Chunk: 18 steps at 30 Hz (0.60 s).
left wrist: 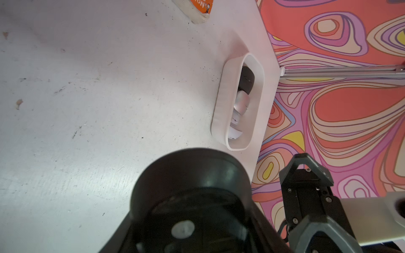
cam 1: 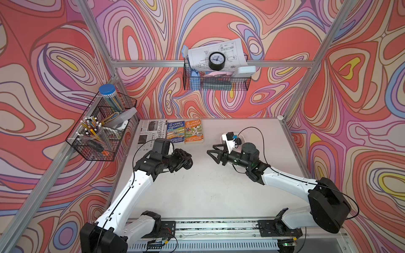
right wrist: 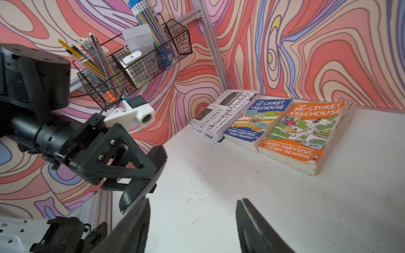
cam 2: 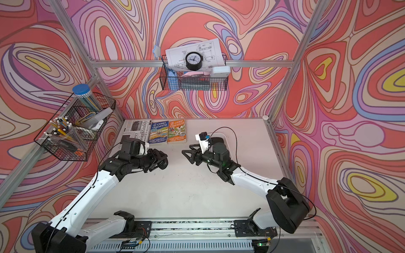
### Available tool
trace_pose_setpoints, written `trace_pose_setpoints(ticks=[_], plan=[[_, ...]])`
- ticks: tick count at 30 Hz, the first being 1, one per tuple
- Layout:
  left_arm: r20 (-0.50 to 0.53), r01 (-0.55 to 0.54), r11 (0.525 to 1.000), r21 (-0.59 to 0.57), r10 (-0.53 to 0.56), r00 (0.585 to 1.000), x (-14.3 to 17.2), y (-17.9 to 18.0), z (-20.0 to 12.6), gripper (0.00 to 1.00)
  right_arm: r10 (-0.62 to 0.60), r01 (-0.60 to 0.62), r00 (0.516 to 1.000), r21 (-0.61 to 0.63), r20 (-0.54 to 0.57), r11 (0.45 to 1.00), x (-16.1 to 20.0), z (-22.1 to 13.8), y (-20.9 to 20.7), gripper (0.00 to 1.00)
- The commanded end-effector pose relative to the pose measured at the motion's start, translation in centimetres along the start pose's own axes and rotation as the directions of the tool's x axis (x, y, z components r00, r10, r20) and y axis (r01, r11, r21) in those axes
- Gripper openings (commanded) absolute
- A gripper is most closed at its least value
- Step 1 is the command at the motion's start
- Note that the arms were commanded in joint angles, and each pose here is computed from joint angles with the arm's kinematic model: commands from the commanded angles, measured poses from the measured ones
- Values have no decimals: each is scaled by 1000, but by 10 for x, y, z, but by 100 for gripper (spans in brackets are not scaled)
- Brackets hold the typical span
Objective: Put the mouse in the storage box
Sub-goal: Pick up the mouse from the center of the board.
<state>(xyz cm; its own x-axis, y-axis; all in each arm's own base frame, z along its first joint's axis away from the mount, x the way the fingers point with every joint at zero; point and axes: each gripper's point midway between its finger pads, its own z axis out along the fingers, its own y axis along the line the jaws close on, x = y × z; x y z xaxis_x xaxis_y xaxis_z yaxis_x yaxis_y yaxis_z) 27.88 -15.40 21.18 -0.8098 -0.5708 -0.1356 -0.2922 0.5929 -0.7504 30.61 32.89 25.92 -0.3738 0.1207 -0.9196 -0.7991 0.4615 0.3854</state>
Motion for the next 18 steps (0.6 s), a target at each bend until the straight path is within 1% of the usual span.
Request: trace_pose_setpoints(ticks=[1,5,11,15,18], plan=[[11,-31,996,86,30,999,-6,-25,-5,42,36,-37,999,-49,-14,998,3,16,14,63],[38,-34,996,83,31,999,-12,-26,-5,43,51,-55,997,-75,-49,996,18,33,33,64],[38,-30,995,95,27,999,-16,-29,2,43,63,-74,994,-115,-92,991,38,47,56,67],[38,-28,996,89,25,999,-17,-26,6,43,91,-103,990,-112,-109,988,47,55,62,68],[33,-28,995,96,25,999,-16,-27,8,43,137,-148,982,-79,-128,986,54,68,57,67]])
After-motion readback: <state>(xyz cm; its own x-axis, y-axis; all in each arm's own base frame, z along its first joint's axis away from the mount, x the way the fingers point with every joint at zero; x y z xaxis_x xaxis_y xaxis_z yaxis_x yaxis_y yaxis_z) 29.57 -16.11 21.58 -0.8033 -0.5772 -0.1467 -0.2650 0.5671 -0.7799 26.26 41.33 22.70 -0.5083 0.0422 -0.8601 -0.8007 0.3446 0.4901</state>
